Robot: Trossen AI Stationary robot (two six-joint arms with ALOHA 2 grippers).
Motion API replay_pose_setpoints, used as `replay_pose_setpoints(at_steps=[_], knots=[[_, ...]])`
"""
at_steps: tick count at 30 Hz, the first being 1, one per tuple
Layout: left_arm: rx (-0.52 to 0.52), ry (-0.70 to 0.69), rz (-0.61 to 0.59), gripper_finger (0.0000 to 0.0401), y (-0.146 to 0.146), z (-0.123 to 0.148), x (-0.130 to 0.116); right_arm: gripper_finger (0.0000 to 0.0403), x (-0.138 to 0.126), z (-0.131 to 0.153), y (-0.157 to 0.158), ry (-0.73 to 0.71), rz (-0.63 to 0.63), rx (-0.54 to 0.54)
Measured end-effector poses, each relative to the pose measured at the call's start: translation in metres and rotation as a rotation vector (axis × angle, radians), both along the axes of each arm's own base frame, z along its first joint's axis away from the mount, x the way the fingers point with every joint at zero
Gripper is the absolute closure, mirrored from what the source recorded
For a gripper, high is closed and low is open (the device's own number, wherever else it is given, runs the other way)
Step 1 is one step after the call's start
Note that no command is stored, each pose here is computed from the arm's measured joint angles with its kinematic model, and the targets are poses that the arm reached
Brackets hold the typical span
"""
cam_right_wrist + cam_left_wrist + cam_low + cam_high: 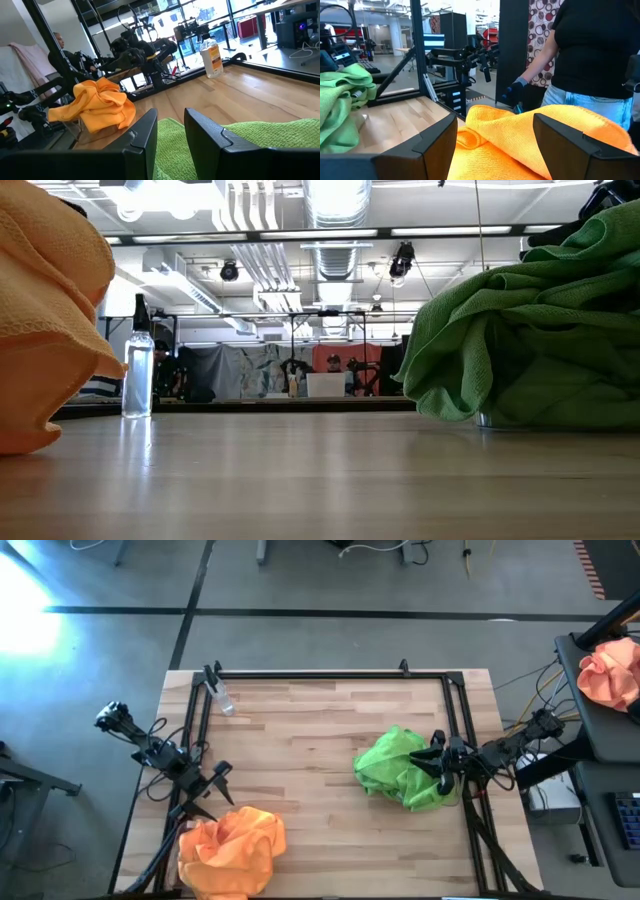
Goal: Sort microfiber towel by color & place in baskets
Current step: Return to Home Position
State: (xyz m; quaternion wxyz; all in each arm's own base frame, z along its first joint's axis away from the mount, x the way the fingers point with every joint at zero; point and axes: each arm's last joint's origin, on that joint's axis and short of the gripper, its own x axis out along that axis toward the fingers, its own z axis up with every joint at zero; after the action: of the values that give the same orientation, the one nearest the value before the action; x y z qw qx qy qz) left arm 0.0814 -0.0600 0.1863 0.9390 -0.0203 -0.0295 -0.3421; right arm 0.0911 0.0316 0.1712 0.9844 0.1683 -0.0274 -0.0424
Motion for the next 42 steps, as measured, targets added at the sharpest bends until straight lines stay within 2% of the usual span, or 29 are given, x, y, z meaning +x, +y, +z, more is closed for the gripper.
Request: replay_pose_setpoints(at_steps=[4, 9, 14, 17, 21, 25, 29, 36, 42], knots=[[-0.020, -0.023, 0.008, 0.0157, 0.000, -0.009, 0.001, 0.0312, 0.000, 0.000, 0.000, 0.000, 0.000, 0.000], [-0.021, -0.035, 0.016, 0.0157, 0.001, -0.008, 0.001, 0.0312, 0.000, 0.000, 0.000, 0.001, 0.000, 0.000], [0.012, -0.061, 0.092, 0.0157, 0.003, -0.008, 0.002, 0.0312, 0.000, 0.000, 0.000, 0.001, 0.000, -0.001], [0.032, -0.050, 0.213, 0.0157, 0.006, -0.010, 0.004, 0.0312, 0.000, 0.000, 0.000, 0.001, 0.000, -0.001], [0.037, -0.016, 0.464, 0.0157, 0.012, -0.012, 0.007, 0.0312, 0.000, 0.000, 0.000, 0.001, 0.000, -0.001], [0.040, -0.004, 0.585, 0.0157, 0.017, -0.013, 0.008, 0.0312, 0.000, 0.000, 0.000, 0.001, 0.000, -0.001], [0.061, 0.018, 0.596, 0.0157, 0.018, -0.016, 0.009, 0.0312, 0.000, 0.000, 0.000, 0.001, 0.000, -0.001], [0.057, 0.028, 0.516, 0.0157, 0.017, -0.017, 0.010, 0.0312, 0.000, 0.000, 0.000, 0.001, 0.000, -0.001], [0.039, 0.078, 0.508, 0.0157, 0.016, -0.020, 0.011, 0.0312, 0.000, 0.000, 0.000, 0.002, 0.000, -0.001]])
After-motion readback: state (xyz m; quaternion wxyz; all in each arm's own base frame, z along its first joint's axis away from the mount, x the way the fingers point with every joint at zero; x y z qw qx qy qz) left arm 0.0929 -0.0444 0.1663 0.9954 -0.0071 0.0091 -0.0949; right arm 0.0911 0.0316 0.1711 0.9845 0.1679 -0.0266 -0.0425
